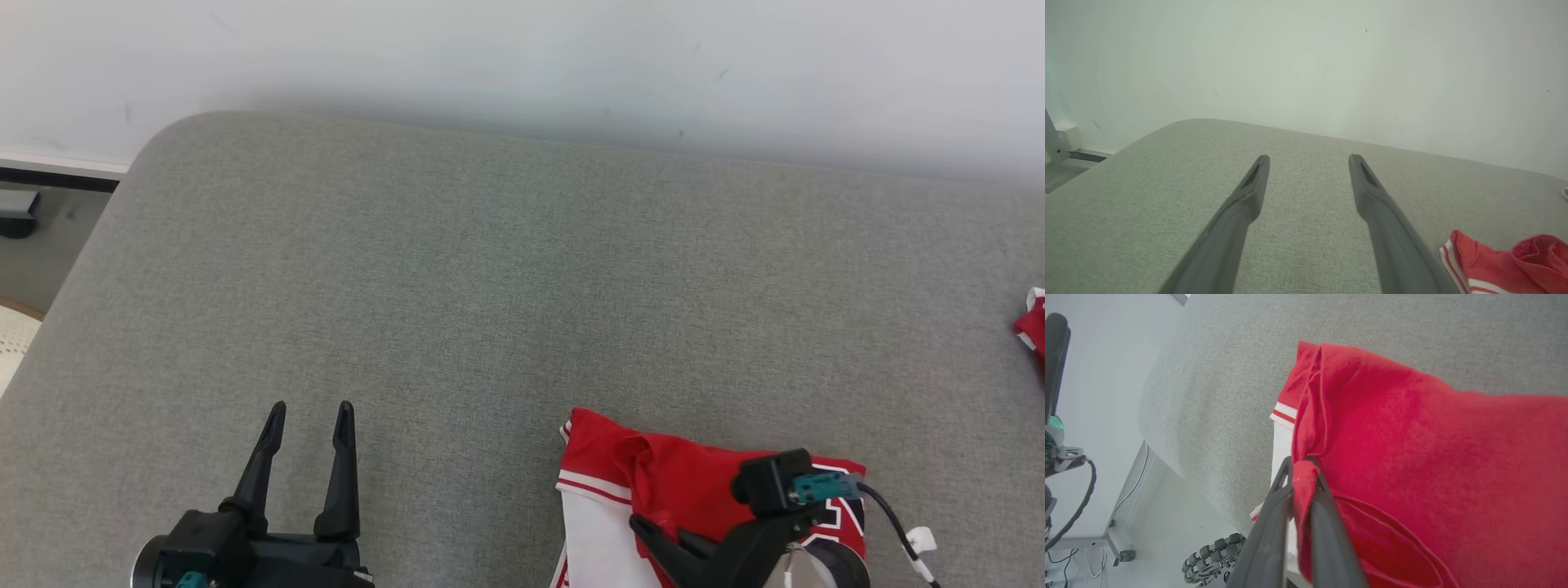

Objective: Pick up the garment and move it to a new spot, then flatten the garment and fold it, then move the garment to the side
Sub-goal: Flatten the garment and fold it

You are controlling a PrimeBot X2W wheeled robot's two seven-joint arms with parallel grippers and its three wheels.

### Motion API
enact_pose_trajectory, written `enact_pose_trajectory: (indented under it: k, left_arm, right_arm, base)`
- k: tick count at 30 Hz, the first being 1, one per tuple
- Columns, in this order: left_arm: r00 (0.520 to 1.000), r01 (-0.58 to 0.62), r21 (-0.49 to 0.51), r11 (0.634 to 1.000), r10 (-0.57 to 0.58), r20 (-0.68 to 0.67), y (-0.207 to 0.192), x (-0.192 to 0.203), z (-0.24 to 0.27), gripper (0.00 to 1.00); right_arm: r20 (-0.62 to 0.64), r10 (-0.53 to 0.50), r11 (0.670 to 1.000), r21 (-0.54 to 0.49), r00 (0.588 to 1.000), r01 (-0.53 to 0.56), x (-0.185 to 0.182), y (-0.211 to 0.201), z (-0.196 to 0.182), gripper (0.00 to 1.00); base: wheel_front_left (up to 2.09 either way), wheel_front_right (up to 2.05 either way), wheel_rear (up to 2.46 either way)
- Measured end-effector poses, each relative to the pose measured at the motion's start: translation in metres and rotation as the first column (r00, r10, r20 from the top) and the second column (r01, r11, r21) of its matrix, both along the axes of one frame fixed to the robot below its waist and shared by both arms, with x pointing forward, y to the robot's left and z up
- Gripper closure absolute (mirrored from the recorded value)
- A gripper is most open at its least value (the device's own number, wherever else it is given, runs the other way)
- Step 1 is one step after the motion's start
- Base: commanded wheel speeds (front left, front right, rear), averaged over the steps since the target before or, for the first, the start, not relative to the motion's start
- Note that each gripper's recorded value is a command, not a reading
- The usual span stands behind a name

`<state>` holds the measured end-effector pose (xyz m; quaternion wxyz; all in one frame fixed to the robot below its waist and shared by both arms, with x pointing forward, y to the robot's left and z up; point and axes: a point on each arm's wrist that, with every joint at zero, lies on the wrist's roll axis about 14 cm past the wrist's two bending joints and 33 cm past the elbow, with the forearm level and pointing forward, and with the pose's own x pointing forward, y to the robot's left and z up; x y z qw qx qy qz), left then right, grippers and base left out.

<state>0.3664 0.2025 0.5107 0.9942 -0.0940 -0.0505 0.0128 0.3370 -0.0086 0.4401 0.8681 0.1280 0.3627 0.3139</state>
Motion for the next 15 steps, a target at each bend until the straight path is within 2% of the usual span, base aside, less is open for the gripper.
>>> enact_pose_trajectory:
  k: [5, 15]
  left_arm:
    - [1.0, -0.014, 0.0, 1.0, 0.014, 0.0, 0.004, -0.003, 0.0, 0.0]
    - [1.0, -0.027, -0.002, 1.0, 0.027, -0.01, 0.008, -0.004, -0.003, 0.0]
  right_arm:
    - [-0.007, 0.068, 0.998, 0.003, 0.998, -0.068, -0.006, 0.02, -0.005, 1.0]
    - [-0.018, 0.118, 0.993, 0.026, 0.993, -0.117, -0.003, 0.041, -0.013, 1.0]
  base:
    - [0.0, 0.0, 0.0]
    - [0.0, 0.0, 0.0]
